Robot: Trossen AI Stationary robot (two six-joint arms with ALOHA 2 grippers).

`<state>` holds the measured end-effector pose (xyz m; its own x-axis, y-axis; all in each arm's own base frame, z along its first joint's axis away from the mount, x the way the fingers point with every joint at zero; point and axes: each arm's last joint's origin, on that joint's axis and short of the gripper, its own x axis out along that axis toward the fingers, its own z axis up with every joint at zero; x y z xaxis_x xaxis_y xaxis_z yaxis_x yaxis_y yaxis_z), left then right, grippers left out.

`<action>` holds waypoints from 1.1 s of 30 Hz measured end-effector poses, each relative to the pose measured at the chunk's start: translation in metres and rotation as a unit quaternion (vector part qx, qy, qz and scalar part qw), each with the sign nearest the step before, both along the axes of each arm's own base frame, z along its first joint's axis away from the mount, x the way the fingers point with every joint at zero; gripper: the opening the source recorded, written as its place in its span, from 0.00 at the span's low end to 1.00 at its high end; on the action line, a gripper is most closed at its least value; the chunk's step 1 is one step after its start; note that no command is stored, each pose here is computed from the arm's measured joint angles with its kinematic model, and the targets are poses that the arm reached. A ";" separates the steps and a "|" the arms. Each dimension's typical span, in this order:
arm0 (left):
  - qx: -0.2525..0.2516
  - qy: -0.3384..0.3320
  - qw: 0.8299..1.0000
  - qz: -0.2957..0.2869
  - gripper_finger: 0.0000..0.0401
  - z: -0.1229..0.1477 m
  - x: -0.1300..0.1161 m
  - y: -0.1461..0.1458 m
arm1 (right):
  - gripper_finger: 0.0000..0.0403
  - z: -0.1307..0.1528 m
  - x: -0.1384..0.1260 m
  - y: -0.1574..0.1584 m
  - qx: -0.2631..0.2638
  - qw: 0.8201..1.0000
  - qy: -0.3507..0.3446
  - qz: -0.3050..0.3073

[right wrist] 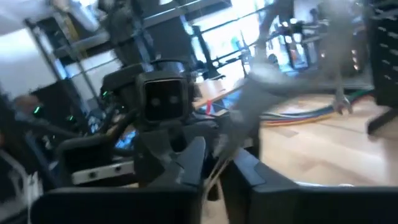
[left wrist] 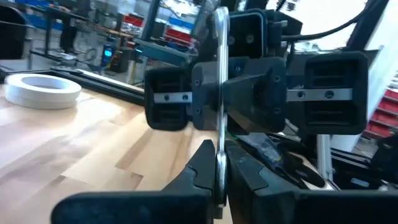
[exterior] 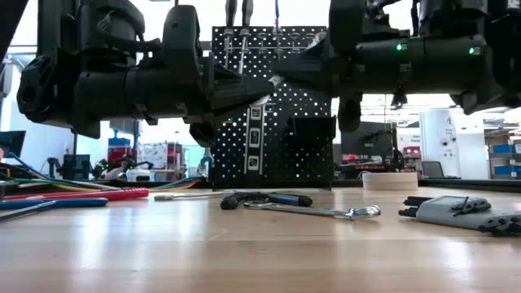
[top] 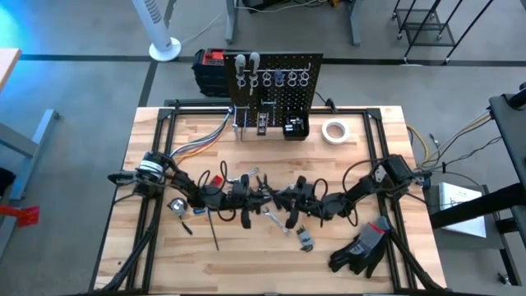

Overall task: Hang tools onto peg board
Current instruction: Hang the wrench on the peg board

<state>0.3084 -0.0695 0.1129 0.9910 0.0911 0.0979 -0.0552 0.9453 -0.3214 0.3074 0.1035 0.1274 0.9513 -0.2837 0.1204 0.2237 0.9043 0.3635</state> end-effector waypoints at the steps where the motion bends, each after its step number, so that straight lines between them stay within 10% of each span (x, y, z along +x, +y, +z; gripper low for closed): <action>1: 0.001 0.000 1.000 -0.003 0.01 0.000 0.000 0.000 | 0.04 0.000 0.000 0.001 -0.008 1.000 0.001 0.005; 19: 0.036 -0.026 0.996 -0.072 0.25 0.017 -0.008 0.002 | 0.01 0.057 -0.017 -0.009 -0.145 0.956 0.247 0.065; 33: 0.098 0.006 0.993 -0.068 0.29 0.030 -0.002 0.004 | 0.01 0.076 -0.011 -0.017 -0.150 0.944 0.262 0.133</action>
